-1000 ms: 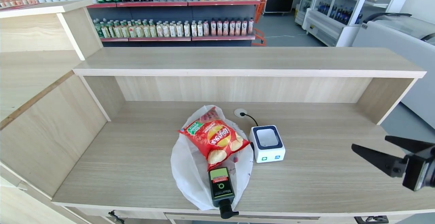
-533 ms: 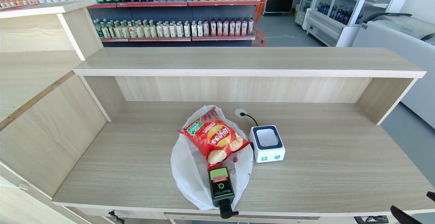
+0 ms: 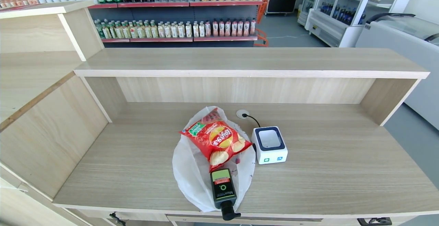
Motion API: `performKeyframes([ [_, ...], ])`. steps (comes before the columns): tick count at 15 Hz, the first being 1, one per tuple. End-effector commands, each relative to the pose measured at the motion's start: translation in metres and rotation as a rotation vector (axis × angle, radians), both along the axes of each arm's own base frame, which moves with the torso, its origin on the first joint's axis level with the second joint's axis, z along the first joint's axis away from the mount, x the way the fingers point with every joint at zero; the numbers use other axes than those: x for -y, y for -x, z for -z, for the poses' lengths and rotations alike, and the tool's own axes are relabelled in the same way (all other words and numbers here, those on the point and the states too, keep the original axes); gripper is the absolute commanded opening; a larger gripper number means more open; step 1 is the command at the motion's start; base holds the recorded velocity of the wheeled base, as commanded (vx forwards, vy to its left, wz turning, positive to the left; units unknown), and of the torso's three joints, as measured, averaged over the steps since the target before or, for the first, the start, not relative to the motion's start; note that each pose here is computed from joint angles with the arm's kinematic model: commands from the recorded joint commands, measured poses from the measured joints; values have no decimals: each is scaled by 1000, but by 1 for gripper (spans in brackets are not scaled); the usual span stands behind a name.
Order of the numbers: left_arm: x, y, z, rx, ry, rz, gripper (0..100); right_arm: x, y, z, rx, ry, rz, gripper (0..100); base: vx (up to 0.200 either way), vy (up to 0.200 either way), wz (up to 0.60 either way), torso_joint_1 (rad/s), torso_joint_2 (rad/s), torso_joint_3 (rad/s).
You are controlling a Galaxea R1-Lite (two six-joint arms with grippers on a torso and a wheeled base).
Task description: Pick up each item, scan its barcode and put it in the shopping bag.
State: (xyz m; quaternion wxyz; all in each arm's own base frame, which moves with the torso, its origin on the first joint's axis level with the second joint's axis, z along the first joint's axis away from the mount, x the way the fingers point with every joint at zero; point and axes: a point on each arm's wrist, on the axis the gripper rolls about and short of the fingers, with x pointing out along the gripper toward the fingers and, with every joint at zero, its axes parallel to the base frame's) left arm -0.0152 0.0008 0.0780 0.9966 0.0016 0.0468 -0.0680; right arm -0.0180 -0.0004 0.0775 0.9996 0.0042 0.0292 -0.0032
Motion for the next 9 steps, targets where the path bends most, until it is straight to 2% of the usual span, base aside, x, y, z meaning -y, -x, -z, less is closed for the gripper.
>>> performKeyframes([
  [1,0,0,0,0,0,0,0,0,5,2,62,0,11,100,0,0,0,0,0,0],
  [9,0,0,0,0,0,0,0,0,5,2,62,3,11,100,0,0,0,0,0,0],
])
